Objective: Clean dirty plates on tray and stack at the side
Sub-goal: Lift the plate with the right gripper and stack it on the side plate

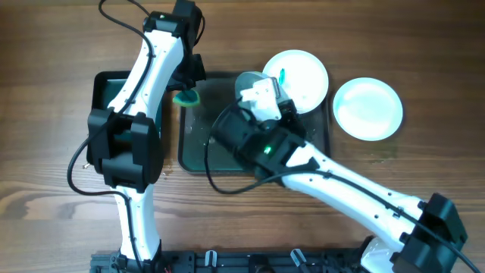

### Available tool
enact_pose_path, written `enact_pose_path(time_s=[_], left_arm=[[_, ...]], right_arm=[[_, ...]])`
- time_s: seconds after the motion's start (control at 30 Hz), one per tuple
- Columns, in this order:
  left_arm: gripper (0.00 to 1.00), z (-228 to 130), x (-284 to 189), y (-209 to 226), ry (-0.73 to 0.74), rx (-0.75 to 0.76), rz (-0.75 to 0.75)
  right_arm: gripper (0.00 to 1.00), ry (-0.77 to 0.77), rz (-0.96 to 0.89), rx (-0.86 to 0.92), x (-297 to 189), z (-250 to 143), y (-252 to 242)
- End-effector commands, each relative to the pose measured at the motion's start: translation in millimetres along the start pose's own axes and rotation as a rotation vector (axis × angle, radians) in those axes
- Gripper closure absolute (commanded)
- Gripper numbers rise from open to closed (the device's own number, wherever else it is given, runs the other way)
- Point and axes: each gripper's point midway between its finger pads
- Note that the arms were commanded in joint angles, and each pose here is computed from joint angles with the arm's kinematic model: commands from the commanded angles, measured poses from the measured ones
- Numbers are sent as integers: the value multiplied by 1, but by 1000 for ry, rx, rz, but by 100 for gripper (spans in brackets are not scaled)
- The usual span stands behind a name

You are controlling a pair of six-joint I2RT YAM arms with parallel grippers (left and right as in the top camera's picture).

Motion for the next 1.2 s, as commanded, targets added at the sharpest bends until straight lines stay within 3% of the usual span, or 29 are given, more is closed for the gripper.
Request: enact_pose_path(time_s=[0.0,0.17,0.5,0.57,0.77,0.87,1.03,1.17], left_arm=[[96,4,-10,-3,-19,6,-29],[96,4,-10,-4,-18,7,-30],[96,1,-10,-8,-1,7,-53],[96,1,-10,-8,-1,7,-53],[96,-2,-10,-7,15,8,-55],[96,-5,-10,-7,28,9,-56],[96,-6,-10,-9,32,11,-62],[96,-8,-10,-10,32,16,-62]], right_arm=[[96,-130,-252,-33,-27,23,-45],[96,-158,-322,-130,-40,33,-51],[96,-165,-297,-100,-39,39,-46],[96,-151,-175,-104,-32,36,-27],[96,103,580,62,-25,-5,82],[96,239,869,201,-13,-10,95],[96,348,1073,508,46,-14,47],[95,469,935,726,110,-61,-17]])
Point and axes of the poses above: each gripper's point midway between its finger pads, its own x axis out along the fingers, its own y axis along the line the jaws close on, z = x × y, and after that the axes turned 9 degrees about -x, right-handed
